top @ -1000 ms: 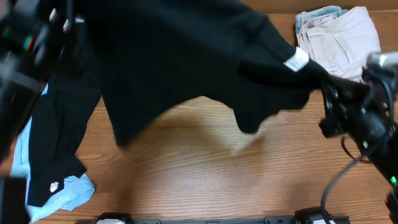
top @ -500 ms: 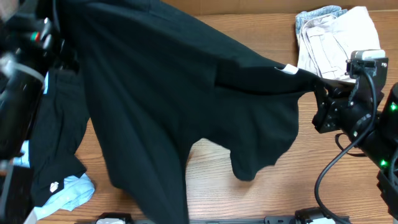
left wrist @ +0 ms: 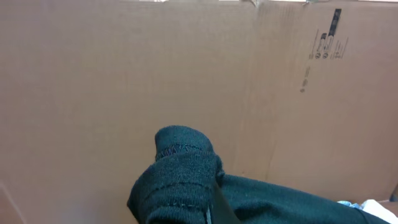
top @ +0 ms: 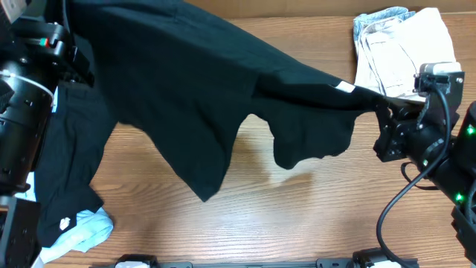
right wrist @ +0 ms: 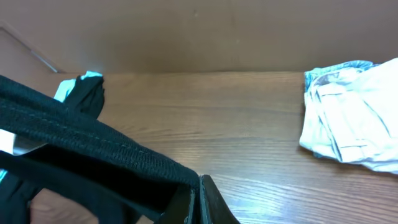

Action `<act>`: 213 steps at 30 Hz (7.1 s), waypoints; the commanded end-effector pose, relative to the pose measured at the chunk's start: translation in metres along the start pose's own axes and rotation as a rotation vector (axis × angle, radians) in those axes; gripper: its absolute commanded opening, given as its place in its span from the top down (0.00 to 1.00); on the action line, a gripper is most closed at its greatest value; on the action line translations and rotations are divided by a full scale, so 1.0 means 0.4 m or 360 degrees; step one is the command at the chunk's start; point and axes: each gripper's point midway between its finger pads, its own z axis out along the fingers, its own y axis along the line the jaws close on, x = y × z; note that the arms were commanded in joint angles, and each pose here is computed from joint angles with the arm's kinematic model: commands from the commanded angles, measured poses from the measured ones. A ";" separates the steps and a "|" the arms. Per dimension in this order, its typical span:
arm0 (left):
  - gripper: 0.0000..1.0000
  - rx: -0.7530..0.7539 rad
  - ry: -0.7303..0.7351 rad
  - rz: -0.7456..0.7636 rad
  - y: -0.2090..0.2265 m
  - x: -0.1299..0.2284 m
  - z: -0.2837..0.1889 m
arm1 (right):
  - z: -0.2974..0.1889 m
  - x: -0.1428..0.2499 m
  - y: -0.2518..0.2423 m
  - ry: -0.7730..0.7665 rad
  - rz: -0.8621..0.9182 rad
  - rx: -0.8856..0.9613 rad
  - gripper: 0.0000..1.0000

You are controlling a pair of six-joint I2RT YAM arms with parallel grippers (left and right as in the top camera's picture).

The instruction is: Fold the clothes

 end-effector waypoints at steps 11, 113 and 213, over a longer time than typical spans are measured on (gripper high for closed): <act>0.96 -0.0424 -0.0368 0.0127 0.084 -0.147 -0.302 | -0.014 0.012 0.036 0.0028 0.0010 -0.0130 0.96; 0.27 -0.0687 0.2556 -0.0607 -0.013 1.478 -0.349 | 0.415 0.222 -0.250 0.0883 0.0538 0.0159 0.00; 0.55 -0.0348 0.2648 -0.0336 -0.046 1.607 -0.055 | 0.408 0.235 -0.256 0.0919 0.0543 0.0192 0.00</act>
